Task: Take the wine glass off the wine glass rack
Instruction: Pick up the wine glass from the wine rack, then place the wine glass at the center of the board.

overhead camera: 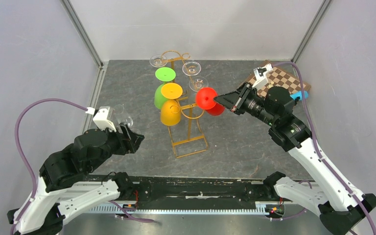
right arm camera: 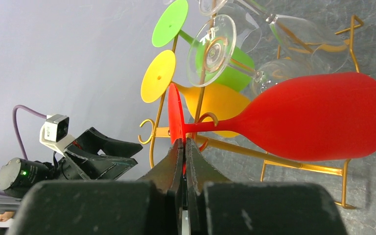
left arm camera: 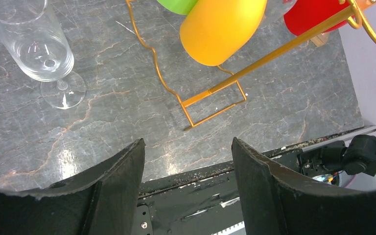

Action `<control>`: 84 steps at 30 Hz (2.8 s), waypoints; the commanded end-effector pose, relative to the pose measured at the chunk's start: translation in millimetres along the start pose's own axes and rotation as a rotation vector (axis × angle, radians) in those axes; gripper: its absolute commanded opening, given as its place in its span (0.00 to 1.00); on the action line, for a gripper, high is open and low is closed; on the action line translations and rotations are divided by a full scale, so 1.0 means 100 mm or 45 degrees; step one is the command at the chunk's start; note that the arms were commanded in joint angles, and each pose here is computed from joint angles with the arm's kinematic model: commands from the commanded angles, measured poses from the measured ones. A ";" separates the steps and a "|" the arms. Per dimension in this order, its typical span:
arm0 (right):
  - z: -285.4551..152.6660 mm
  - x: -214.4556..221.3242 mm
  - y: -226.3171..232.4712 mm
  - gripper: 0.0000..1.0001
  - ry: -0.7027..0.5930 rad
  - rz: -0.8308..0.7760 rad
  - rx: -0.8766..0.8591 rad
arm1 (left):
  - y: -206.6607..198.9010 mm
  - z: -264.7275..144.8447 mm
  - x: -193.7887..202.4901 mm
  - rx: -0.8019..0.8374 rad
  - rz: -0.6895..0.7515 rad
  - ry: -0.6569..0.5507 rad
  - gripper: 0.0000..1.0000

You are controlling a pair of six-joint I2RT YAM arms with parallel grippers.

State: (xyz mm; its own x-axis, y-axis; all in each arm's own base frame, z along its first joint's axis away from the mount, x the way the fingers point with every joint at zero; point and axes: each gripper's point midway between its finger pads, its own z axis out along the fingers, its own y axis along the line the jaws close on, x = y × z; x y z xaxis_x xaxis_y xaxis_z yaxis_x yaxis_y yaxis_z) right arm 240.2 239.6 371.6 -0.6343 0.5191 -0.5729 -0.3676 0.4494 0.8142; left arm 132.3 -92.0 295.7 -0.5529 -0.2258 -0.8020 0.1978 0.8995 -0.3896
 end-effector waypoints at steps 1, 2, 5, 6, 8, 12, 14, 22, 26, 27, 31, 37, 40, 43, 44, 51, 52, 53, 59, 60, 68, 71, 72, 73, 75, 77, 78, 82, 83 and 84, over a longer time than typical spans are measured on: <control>-0.07 -0.14 0.13 0.00 -0.078 -0.006 -0.066 | -0.02 -0.02 -0.13 -0.006 -0.025 -0.054 0.71; -0.08 -0.14 0.13 0.00 -0.080 -0.003 -0.066 | -0.02 -0.02 -0.13 -0.008 -0.026 -0.055 0.72; -0.11 -0.16 0.14 0.00 -0.093 -0.001 -0.079 | -0.02 -0.03 -0.14 -0.006 -0.034 -0.064 0.72; -0.12 -0.16 0.14 0.00 -0.094 0.005 -0.083 | -0.02 -0.03 -0.15 -0.006 -0.036 -0.066 0.72; -0.13 -0.17 0.15 0.00 -0.099 0.012 -0.092 | -0.01 -0.03 -0.14 -0.008 -0.035 -0.067 0.72; -0.19 -0.22 0.18 0.00 -0.141 0.018 -0.096 | 0.01 -0.02 -0.12 -0.017 -0.034 -0.063 0.72; -0.21 -0.24 0.18 0.00 -0.155 0.022 -0.093 | 0.00 -0.01 -0.12 -0.017 -0.037 -0.061 0.72; -0.26 -0.29 0.15 0.00 -0.198 0.029 -0.077 | -0.01 -0.04 -0.13 -0.001 -0.049 -0.067 0.71; -0.24 -0.29 0.11 0.00 -0.209 0.051 -0.058 | -0.01 -0.05 -0.13 0.006 -0.055 -0.068 0.71; -0.24 -0.30 0.10 0.00 -0.214 0.057 -0.056 | -0.01 -0.05 -0.12 0.005 -0.057 -0.066 0.71; -0.24 -0.33 0.07 0.00 -0.244 0.094 -0.042 | -0.01 -0.04 -0.11 0.004 -0.056 -0.061 0.71; -0.22 -0.35 0.03 0.00 -0.270 0.164 -0.030 | -0.02 -0.02 -0.11 0.001 -0.057 -0.057 0.71; -0.20 -0.33 -0.01 0.00 -0.272 0.217 -0.028 | -0.04 -0.01 -0.11 0.005 -0.058 -0.056 0.71; -0.17 -0.32 -0.04 0.00 -0.274 0.257 -0.020 | -0.06 0.01 -0.12 0.009 -0.056 -0.057 0.71; -0.16 -0.33 -0.05 0.00 -0.275 0.268 -0.020 | -0.06 0.01 -0.12 0.008 -0.055 -0.056 0.71; -0.16 -0.36 -0.10 0.00 -0.315 0.315 -0.001 | -0.08 0.03 -0.13 0.012 -0.037 -0.053 0.71; -0.18 -0.37 -0.10 0.00 -0.324 0.317 0.001 | -0.08 0.03 -0.13 0.010 -0.035 -0.053 0.71; -0.19 -0.38 -0.10 0.00 -0.332 0.318 0.001 | -0.08 0.02 -0.14 0.011 -0.035 -0.054 0.71; -0.34 -0.39 -0.10 0.00 -0.383 0.291 -0.003 | -0.10 0.03 -0.15 0.018 -0.030 -0.055 0.71; -0.38 -0.39 -0.10 0.00 -0.386 0.284 -0.001 | -0.12 0.03 -0.16 0.024 -0.029 -0.055 0.71; -0.66 -0.34 -0.06 0.00 -0.426 0.172 -0.028 | -0.21 0.07 -0.15 0.060 -0.016 -0.029 0.72; -0.74 -0.30 -0.03 0.00 -0.422 0.077 -0.052 | -0.27 0.09 -0.12 0.086 -0.014 -0.005 0.73; -0.75 -0.27 -0.04 0.00 -0.407 0.051 -0.057 | -0.29 0.09 -0.11 0.095 -0.014 0.004 0.74; -0.76 -0.23 -0.03 0.00 -0.384 0.027 -0.072 | -0.31 0.10 -0.09 0.104 -0.014 0.017 0.75; -0.77 -0.14 -0.01 0.00 -0.335 -0.043 -0.099 | -0.34 0.12 -0.05 0.116 -0.012 0.043 0.76; -0.80 -0.07 0.03 0.00 -0.297 -0.125 -0.138 | -0.37 0.13 -0.01 0.131 -0.009 0.071 0.77; -0.83 -0.04 0.05 0.00 -0.285 -0.160 -0.154 | -0.37 0.14 0.01 0.133 -0.009 0.081 0.78; -0.93 0.11 0.13 0.00 -0.213 -0.328 -0.233 | -0.40 0.13 0.04 0.159 -0.009 0.102 0.79; -0.95 0.14 0.14 0.00 -0.193 -0.364 -0.248 | -0.42 0.12 0.04 0.167 -0.010 0.106 0.79; -0.96 0.19 0.14 0.00 -0.163 -0.404 -0.261 | -0.43 0.12 0.05 0.175 -0.013 0.112 0.79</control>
State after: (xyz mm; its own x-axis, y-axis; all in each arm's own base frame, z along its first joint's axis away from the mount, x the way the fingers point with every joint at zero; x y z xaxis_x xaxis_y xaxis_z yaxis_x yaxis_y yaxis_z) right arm 178.3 180.2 375.8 -0.4426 0.5904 -0.6750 -0.5161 0.4478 0.7301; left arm 132.7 -124.8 292.6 -0.6208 -0.1811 -0.7628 0.2610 0.8697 -0.4189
